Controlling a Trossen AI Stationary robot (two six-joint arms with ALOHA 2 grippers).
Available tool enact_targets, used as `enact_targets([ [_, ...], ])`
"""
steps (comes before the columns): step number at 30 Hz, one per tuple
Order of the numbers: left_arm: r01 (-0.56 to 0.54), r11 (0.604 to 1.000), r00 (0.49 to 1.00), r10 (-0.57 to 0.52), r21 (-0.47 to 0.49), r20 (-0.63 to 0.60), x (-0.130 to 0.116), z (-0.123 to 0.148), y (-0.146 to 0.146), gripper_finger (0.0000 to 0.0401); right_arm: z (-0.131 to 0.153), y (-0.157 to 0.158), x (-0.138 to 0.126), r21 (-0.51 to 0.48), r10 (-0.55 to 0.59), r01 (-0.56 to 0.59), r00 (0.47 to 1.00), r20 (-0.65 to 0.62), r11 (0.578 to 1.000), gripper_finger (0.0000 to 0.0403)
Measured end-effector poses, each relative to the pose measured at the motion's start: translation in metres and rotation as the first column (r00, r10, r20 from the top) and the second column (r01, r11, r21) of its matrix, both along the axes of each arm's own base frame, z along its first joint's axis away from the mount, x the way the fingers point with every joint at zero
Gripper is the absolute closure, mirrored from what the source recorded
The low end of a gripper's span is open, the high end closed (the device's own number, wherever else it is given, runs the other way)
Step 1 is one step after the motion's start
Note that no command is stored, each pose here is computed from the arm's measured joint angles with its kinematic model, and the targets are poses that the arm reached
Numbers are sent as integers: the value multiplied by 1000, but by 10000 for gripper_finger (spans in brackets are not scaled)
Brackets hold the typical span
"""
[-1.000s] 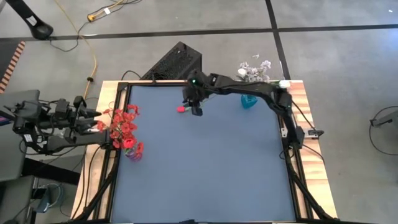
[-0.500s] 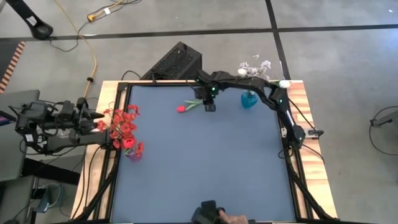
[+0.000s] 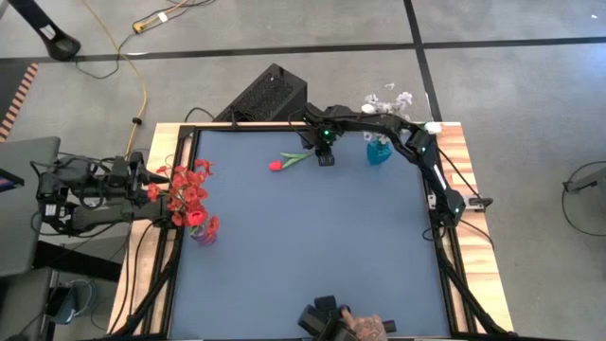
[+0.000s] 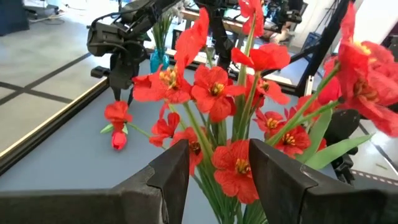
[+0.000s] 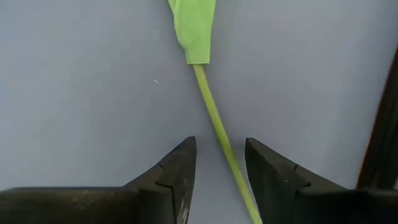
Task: Sort flowers into vase by color
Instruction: Put the red flower into the purple vase
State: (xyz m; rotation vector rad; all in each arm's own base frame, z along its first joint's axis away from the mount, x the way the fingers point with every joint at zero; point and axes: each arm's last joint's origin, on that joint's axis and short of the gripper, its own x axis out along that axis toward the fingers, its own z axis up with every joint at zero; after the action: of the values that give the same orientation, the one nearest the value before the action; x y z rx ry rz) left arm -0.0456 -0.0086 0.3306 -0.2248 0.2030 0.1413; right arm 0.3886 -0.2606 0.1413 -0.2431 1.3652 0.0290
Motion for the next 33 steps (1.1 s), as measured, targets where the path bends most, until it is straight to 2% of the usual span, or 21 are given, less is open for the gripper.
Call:
enact_targets([
  [4,0,1000,1000,0,0,5,0,0,0,248,-7,4,0,15,24,-23,999,-35,1000,275],
  [9,0,1000,1000,0,-1,5,0,0,0,248,-7,14,5,5,81,-81,994,-67,997,375],
  [10,0,1000,1000,0,-1,5,0,0,0,248,-5,16,6,3,85,-85,993,-79,996,385],
  [16,0,1000,1000,0,-6,6,0,0,0,248,12,25,12,22,98,-96,990,-98,995,381],
  [19,-1,1000,1000,1,-18,7,0,0,0,248,30,32,16,-18,108,-110,989,-100,994,388],
  [24,-2,999,1000,3,-40,7,0,0,0,248,78,41,12,-30,111,-111,994,-13,993,388],
  [27,-3,999,1000,3,-42,7,0,0,0,248,100,48,8,36,120,-124,988,96,992,388],
  [29,-3,999,1000,4,-43,7,0,0,0,248,123,55,5,97,126,-151,967,220,984,388],
  [33,-4,999,1000,4,-44,8,0,0,0,248,159,70,4,221,134,-258,880,456,941,388],
])
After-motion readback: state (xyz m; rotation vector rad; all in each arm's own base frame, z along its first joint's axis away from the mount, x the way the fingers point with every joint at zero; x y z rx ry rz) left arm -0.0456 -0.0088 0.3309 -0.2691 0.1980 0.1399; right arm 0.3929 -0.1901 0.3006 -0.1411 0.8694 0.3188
